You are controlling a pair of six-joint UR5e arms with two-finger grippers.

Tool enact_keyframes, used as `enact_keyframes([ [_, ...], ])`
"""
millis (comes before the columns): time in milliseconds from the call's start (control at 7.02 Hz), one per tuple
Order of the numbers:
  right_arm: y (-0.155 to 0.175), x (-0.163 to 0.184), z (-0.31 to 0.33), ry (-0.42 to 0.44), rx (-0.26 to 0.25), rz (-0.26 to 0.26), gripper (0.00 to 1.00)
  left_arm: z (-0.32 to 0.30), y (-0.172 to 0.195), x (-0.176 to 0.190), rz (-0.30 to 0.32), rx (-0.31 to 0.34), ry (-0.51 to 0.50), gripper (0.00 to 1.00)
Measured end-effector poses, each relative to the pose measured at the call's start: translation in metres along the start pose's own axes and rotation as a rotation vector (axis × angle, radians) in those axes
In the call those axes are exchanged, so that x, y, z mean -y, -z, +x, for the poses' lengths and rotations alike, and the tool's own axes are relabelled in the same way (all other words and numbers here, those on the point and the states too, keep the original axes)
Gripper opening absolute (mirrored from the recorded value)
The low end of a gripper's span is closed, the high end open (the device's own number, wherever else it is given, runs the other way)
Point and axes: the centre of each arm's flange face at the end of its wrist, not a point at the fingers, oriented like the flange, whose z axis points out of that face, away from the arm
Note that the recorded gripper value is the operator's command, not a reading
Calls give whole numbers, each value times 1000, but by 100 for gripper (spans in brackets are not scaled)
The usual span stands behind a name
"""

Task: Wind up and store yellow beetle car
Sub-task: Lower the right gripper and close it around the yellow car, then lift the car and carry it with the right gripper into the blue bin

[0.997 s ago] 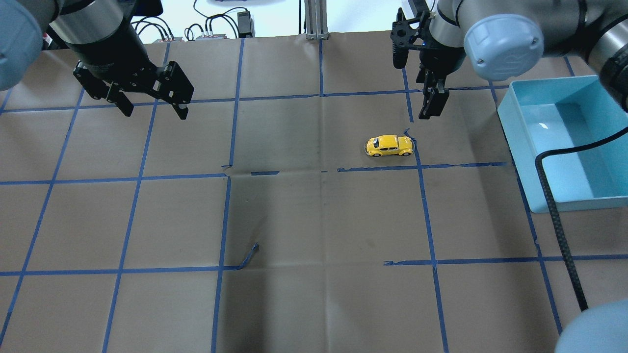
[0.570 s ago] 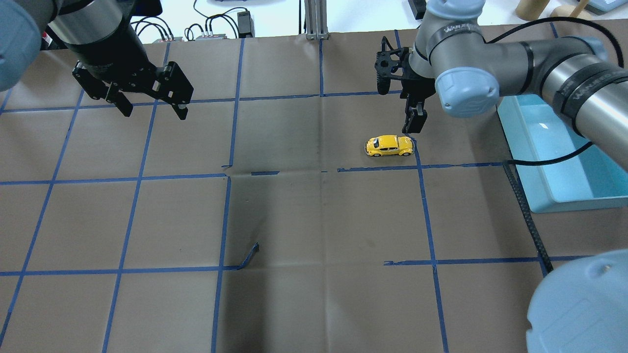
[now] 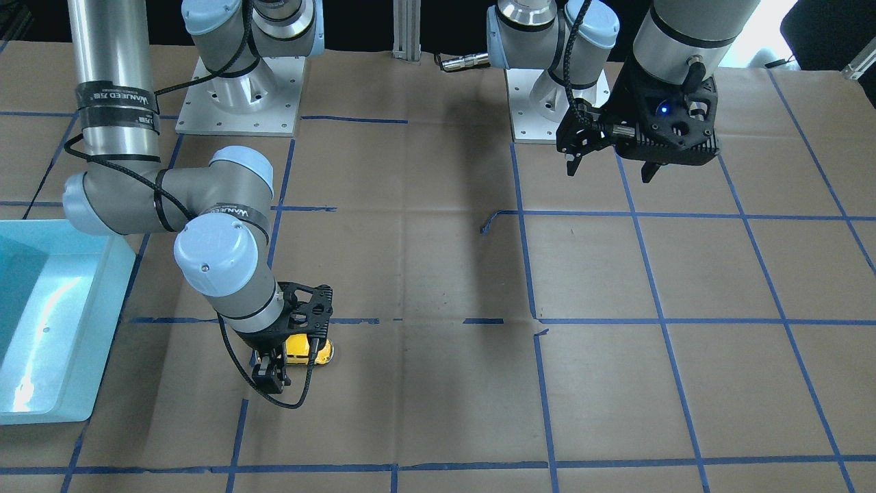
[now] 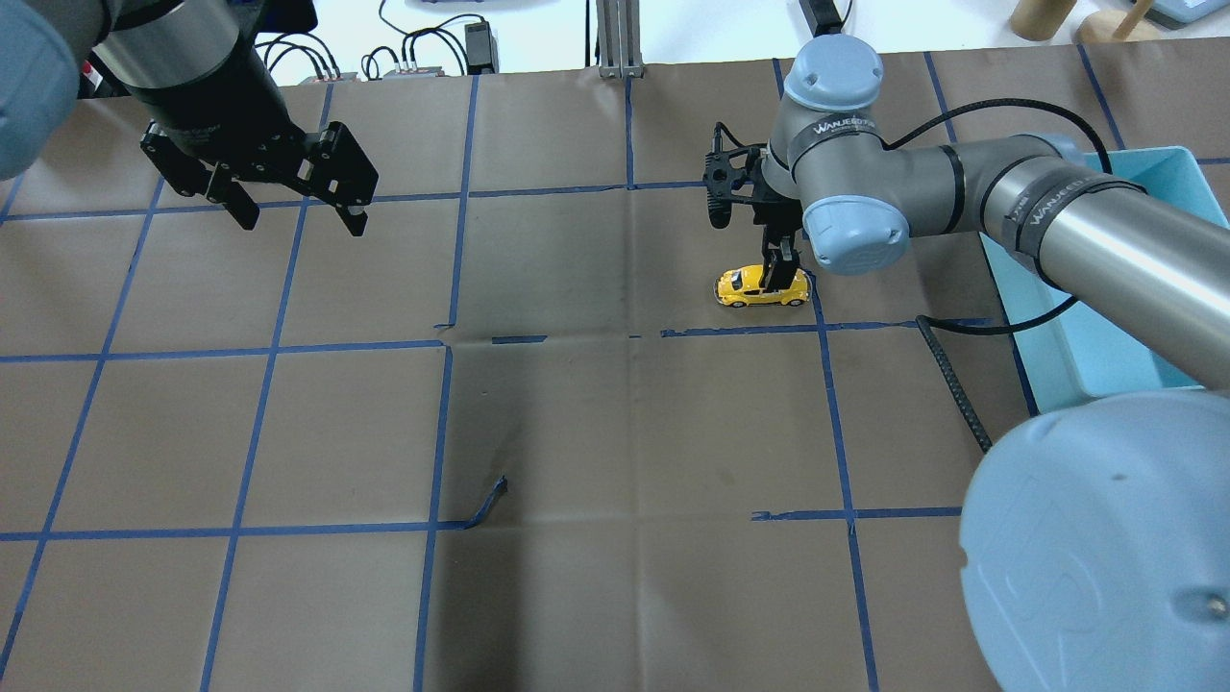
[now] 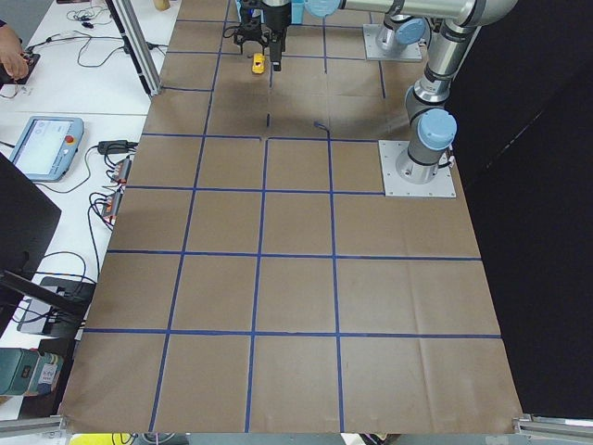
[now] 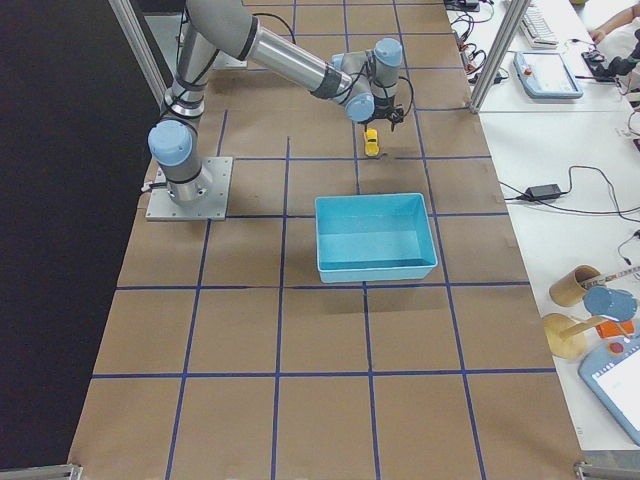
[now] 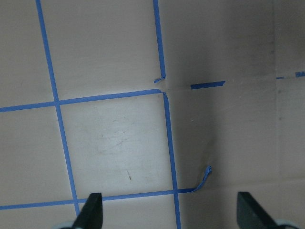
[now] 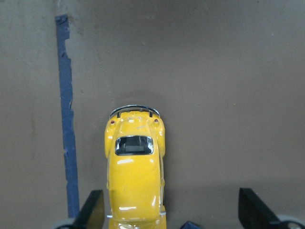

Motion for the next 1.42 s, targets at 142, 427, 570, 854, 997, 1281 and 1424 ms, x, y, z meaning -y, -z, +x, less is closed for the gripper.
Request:
enact_keyframes([
  [142, -5, 1, 0, 0, 4, -1, 100, 0, 0, 0, 0, 0, 0, 100],
  [427, -15, 1, -1, -7, 19, -2, 100, 0, 0, 0, -1, 1, -1, 100],
  [570, -20, 1, -2, -8, 25, -4, 100, 0, 0, 0, -1, 1, -2, 100],
  [854, -30, 0, -3, -21, 38, -11, 44, 0, 0, 0, -1, 2, -3, 100],
  [997, -30, -1, -3, -46, 37, -20, 21, 0, 0, 0, -1, 2, -3, 100],
  [1281, -22, -5, 0, -77, 19, -61, 16, 0, 0, 0, -1, 3, -3, 100],
  [1424, -15, -5, 1, -90, 7, -63, 15, 0, 0, 0, -1, 3, -3, 100],
])
